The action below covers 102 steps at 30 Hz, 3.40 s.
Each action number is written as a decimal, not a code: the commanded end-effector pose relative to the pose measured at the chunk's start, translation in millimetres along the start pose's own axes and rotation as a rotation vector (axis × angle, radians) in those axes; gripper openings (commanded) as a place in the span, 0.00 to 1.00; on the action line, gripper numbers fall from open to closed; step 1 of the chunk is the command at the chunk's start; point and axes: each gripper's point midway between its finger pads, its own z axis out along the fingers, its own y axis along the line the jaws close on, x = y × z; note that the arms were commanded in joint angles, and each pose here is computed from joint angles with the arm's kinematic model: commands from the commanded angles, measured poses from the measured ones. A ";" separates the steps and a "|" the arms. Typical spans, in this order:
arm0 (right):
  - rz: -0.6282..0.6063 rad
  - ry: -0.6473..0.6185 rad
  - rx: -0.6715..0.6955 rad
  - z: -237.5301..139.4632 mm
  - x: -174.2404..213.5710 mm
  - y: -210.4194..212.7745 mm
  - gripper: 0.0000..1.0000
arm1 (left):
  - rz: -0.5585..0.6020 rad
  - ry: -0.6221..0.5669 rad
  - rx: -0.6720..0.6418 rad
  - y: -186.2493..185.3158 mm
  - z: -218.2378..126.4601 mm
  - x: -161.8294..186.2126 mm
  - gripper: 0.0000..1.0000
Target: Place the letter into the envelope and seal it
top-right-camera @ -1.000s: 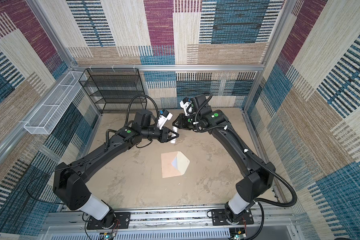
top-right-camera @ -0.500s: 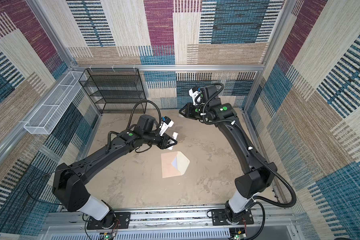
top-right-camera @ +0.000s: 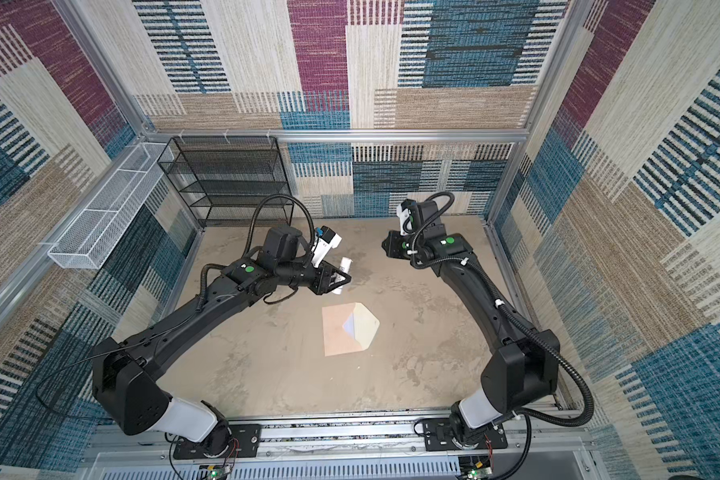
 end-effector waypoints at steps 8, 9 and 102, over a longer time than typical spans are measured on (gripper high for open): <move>0.046 -0.128 0.213 57.0 40.3 -81.8 0.02 | 0.036 -0.183 0.079 -31.7 -29.8 -40.0 0.00; 0.054 -0.121 0.231 61.7 46.4 -88.8 0.02 | 0.040 -0.190 0.076 -32.2 -31.9 -40.8 0.00; -0.511 -0.871 -0.354 -94.6 -6.1 158.9 0.53 | -0.192 -0.680 0.118 -12.5 -43.4 -133.7 0.00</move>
